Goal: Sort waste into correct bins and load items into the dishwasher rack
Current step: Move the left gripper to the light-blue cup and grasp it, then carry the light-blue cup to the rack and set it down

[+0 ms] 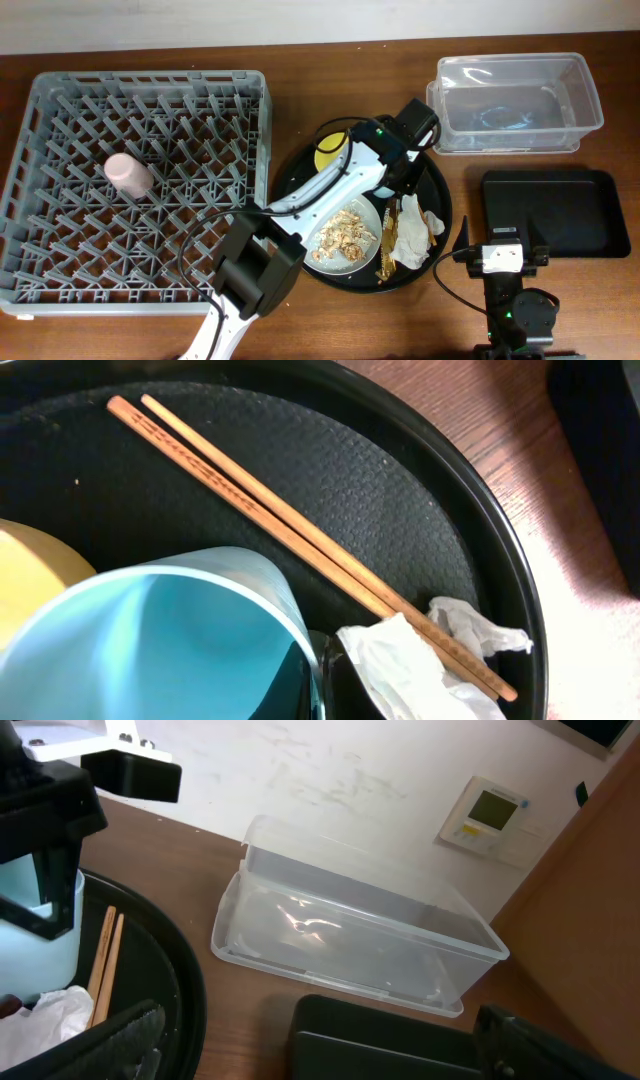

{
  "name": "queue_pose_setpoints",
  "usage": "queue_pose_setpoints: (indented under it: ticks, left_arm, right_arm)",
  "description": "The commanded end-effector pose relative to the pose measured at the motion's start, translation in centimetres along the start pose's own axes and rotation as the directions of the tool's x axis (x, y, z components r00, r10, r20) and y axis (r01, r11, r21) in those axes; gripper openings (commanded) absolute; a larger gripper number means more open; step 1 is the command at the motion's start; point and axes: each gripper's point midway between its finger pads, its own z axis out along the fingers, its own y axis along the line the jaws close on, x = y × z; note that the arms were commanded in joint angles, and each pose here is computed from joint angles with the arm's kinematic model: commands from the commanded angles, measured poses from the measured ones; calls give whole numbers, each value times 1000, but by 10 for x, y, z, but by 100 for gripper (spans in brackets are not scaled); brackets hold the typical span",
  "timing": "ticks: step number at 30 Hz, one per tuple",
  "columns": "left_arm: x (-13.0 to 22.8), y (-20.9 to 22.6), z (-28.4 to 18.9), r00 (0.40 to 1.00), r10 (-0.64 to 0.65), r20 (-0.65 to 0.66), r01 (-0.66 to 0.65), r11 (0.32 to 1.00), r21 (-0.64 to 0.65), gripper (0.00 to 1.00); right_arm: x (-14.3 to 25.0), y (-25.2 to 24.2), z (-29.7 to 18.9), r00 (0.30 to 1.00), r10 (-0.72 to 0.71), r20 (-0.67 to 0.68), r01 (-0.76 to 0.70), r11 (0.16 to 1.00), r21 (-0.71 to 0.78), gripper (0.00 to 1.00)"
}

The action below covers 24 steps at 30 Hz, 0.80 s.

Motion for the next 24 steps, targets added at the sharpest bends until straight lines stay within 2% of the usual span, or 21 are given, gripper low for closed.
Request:
queue_pose_setpoints:
  ticks: [1, 5, 8, 11, 13, 16, 18, 19, 21, 24]
  left_arm:
    - [-14, -14, -16, 999, 8, 45, -10, 999, 41, 1]
    - [-55, -26, -82, 980, 13, 197, -27, 997, 73, 1]
    - [-72, -18, -134, 959, -20, 282, -3, 997, 82, 1]
    - [-83, 16, -186, 923, -148, 356, 121, 988, 95, 1]
    - [-78, 68, -232, 866, -304, 398, 292, 952, 92, 1]
    - [-44, 148, -279, 742, -541, 396, 557, 826, 83, 1]
    - [-9, 196, -295, 653, -665, 362, 699, 713, 49, 1]
    - [18, 225, -300, 587, -743, 320, 778, 628, 30, 1]
    - [53, 256, -307, 491, -836, 246, 857, 514, 33, 1]
    - [89, 289, -315, 375, -903, 210, 922, 387, 15, 1]
  right_arm:
    - [3, 0, 0, 1000, 0, -9, 0, 1000, 5, 99]
    - [3, 0, 0, 1000, 0, -8, 0, 1000, 5, 99]
    - [3, 0, 0, 1000, 0, -9, 0, 1000, 5, 99]
    - [3, 0, 0, 1000, 0, -8, 0, 1000, 5, 99]
    - [3, 0, 0, 1000, 0, -8, 0, 1000, 5, 99]
    - [3, 0, 0, 1000, 0, -9, 0, 1000, 5, 99]
    - [3, 0, 0, 1000, 0, -9, 0, 1000, 5, 99]
    - [3, 0, 0, 1000, 0, -8, 0, 1000, 5, 99]
    - [3, 0, 0, 1000, 0, -8, 0, 1000, 5, 99]
    - [3, 0, 0, 1000, 0, -8, 0, 1000, 5, 99]
